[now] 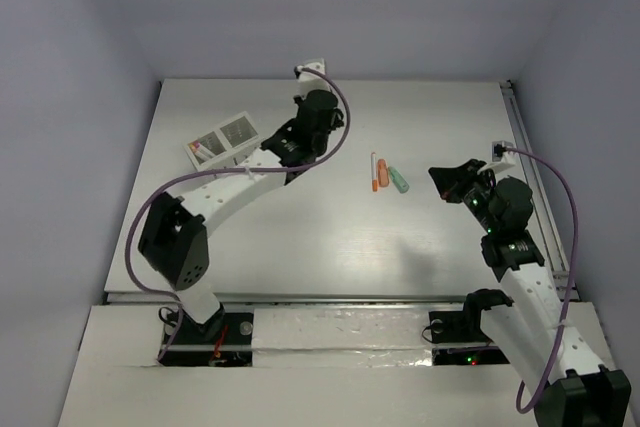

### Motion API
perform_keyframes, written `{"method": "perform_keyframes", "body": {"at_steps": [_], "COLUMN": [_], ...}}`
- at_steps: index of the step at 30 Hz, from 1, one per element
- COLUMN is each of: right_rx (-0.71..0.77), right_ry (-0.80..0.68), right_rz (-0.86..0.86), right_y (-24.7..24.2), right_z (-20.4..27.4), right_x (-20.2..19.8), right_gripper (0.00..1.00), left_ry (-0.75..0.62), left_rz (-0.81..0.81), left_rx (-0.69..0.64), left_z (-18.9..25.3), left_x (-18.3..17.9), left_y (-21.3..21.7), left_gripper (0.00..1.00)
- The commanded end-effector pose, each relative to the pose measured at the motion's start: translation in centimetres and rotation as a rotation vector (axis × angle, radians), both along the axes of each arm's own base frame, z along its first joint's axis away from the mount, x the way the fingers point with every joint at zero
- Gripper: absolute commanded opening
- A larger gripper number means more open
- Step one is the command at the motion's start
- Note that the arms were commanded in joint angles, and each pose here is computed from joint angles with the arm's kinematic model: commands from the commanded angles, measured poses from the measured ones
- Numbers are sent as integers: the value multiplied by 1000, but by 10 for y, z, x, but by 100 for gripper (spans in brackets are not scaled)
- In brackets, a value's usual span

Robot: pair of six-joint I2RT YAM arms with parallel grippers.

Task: Sort the stationery into containers
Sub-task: Pick up the pen from the center of the board.

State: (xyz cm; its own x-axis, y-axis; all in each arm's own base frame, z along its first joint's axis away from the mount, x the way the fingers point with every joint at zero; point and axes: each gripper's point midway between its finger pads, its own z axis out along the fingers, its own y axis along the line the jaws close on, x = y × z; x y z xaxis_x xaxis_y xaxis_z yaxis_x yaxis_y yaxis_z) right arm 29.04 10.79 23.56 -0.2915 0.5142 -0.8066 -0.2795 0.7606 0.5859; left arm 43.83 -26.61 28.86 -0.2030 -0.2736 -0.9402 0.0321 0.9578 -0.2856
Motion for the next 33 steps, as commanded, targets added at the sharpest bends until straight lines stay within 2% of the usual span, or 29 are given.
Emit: {"method": "perform_keyframes", "body": {"at_steps": [1, 3, 6, 9, 13, 22, 29, 33], "right_rx": [-21, -18, -19, -20, -22, -20, -19, -18], "right_ry": [-65, -70, -63, -63, -49, -61, -68, -71], "right_rz": [-106, -121, -126, -112, -86, -60, -52, -45], "right_y": [-18, -21, -22, -19, -15, -11, -9, -8], "right_z": [27, 28, 26, 27, 23, 25, 27, 27], "right_x": [5, 4, 5, 5, 7, 6, 4, 4], "right_gripper": [7, 9, 10, 10, 11, 14, 15, 15], "left_ry": [271, 330, 417, 452, 478, 491, 460, 458], "left_rz": [-210, -272, -289, -310, -340, -342, -225, -223], "left_rx": [-71, -70, -37, -39, -45, -42, 65, 97], "left_z": [-79, -106, -149, -171, -186, -201, -211, -211], "left_x": [-31, -41, -43, -41, -37, -30, -7, 0], "left_y": [-60, -91, -111, -127, -142, -157, -144, -147], "left_gripper": [0, 0, 3, 9, 23, 25, 23, 23]}}
